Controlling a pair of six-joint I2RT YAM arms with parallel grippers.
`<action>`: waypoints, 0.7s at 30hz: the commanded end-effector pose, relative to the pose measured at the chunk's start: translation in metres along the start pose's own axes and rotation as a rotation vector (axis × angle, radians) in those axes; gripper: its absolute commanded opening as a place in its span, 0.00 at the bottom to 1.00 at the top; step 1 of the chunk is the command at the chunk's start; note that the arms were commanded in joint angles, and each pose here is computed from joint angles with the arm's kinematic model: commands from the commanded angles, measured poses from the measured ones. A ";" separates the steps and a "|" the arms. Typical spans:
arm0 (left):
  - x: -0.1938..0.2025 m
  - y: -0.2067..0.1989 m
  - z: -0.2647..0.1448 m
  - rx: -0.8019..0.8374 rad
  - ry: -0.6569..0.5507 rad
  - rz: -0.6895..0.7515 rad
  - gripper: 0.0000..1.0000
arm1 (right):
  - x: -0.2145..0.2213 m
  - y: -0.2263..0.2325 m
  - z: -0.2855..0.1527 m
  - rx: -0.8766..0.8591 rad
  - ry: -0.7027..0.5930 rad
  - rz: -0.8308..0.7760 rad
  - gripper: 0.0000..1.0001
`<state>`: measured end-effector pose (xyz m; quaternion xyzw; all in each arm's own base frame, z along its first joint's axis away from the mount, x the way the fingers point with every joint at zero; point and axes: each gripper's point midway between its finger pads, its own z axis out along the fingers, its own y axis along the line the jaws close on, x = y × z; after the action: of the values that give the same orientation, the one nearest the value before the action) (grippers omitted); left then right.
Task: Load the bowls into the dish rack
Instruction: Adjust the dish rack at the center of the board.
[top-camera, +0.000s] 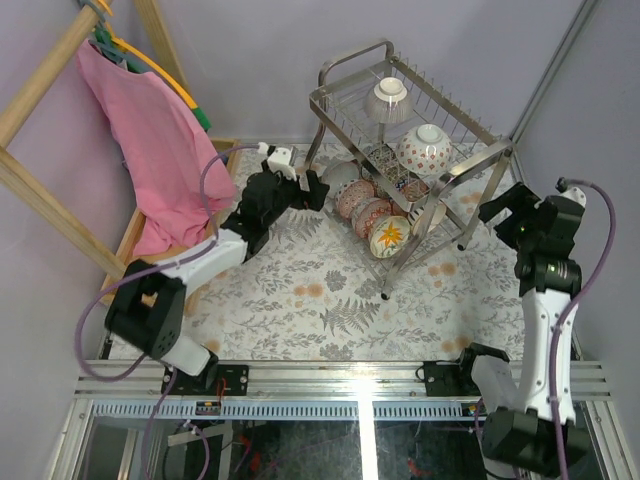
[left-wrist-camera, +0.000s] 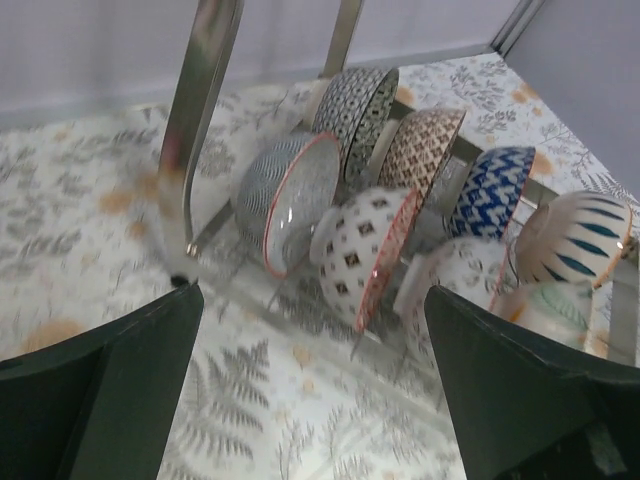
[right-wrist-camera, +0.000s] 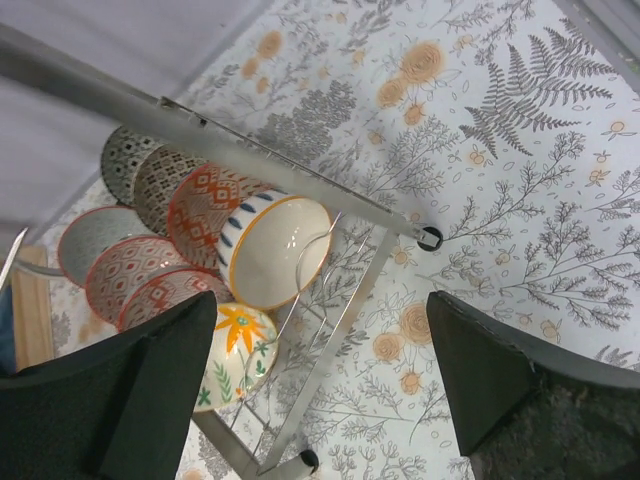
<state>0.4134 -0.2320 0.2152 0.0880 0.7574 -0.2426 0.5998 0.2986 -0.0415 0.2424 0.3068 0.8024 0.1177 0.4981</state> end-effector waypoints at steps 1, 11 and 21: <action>-0.051 -0.011 0.041 0.137 -0.206 0.098 0.92 | 0.019 -0.006 -0.028 -0.003 0.019 -0.013 0.93; -0.029 0.022 0.114 0.145 -0.210 0.125 0.88 | 0.067 0.019 -0.075 -0.206 0.118 -0.010 0.89; -0.025 0.036 0.106 0.072 -0.222 0.106 0.23 | 0.075 0.043 -0.085 -0.317 0.181 -0.064 0.87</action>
<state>0.5266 -0.2627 0.1738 0.1390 0.7103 -0.2644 0.6374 0.2190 0.0308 0.2317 0.2262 0.8263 0.2182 0.4673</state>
